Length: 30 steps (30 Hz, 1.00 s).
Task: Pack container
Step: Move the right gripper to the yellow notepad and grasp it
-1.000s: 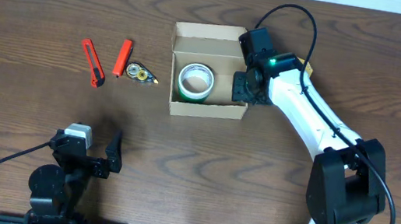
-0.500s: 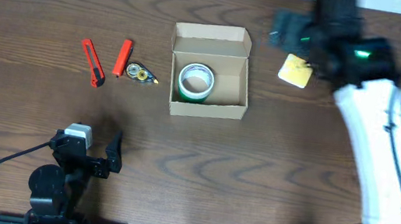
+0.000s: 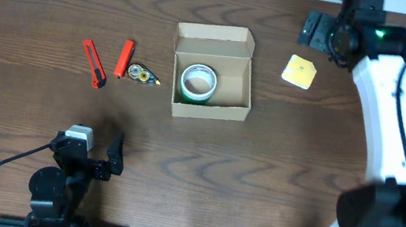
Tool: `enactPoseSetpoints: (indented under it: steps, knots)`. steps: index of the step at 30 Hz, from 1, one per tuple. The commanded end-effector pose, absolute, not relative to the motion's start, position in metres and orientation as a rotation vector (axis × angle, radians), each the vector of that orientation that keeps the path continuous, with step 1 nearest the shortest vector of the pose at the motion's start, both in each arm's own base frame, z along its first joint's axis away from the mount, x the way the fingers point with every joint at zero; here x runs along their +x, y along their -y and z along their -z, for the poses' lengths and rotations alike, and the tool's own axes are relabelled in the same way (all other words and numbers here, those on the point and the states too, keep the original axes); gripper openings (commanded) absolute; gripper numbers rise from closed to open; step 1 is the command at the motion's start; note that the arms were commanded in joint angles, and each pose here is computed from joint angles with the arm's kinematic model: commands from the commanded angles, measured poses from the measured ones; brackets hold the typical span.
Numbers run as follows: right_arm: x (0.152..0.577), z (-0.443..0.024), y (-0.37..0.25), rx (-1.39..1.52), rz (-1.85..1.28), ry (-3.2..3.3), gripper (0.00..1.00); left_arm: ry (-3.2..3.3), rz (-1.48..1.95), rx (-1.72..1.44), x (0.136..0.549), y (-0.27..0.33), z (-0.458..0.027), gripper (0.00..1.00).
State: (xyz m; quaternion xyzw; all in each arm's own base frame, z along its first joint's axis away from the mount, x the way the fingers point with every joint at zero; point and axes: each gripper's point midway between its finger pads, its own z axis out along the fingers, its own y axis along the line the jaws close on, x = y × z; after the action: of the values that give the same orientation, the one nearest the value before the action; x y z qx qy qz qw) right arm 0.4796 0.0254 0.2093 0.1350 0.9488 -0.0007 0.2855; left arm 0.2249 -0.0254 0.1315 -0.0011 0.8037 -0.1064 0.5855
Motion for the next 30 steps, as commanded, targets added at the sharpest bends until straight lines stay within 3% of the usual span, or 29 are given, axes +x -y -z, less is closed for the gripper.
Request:
enactPoseSetpoints:
  steps: [1, 12, 30]
  knots:
    - [0.484, -0.160, -0.014, 0.513, 0.011, -2.626, 0.99, -1.891, 0.239, 0.005, 0.225, 0.025, -0.122, 0.95]
    - [0.506, -0.064, -0.013, 0.616, 0.011, -2.731, 0.99, -1.891, 0.239, 0.004, 0.225, 0.025, -0.122, 0.95]
    - [0.513, 0.008, -0.011, 0.636, 0.043, -2.795, 0.99, -1.892, 0.239, 0.004, 0.225, 0.025, -0.122, 0.95]
